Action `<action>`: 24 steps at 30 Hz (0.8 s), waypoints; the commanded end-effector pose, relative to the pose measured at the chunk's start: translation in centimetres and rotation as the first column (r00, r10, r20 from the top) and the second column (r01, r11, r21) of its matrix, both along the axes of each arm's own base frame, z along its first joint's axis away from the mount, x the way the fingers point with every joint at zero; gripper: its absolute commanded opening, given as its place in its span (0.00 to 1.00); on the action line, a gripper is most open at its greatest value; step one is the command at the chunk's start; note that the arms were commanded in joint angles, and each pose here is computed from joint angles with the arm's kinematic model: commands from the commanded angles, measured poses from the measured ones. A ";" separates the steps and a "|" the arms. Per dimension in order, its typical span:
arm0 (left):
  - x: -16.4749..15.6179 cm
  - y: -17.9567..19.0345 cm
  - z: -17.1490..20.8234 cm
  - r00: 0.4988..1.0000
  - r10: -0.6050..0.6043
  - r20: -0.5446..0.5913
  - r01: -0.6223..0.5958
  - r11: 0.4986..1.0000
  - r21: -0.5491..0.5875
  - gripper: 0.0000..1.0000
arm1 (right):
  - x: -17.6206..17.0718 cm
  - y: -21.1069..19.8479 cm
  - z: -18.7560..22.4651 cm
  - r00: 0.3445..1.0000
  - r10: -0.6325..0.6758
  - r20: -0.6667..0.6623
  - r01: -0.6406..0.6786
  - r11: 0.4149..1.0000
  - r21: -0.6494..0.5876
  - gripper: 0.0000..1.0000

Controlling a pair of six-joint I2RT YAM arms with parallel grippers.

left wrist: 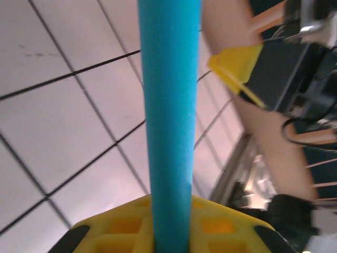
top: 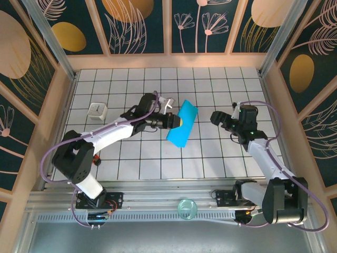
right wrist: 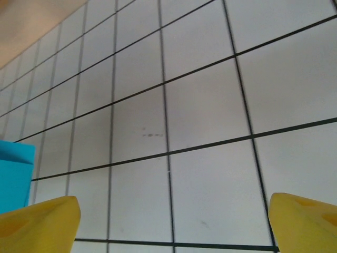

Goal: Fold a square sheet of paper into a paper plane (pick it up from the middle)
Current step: First fold the square sheet of paper in half at the center of the table, then hold the square sheet of paper at the center of the table.

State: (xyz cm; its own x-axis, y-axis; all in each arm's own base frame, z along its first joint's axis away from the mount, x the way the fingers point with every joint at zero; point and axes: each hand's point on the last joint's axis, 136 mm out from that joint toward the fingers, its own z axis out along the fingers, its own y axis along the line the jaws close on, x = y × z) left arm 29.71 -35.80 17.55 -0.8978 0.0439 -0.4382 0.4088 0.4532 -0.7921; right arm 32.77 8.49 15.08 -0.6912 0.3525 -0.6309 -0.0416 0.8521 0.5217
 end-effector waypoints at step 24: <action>-1.6 7.4 -16.8 0.897 0.365 -0.251 -0.306 0.920 0.244 0.32 | -1.1 20.6 -6.3 0.875 0.479 -0.071 -0.444 0.852 0.278 0.51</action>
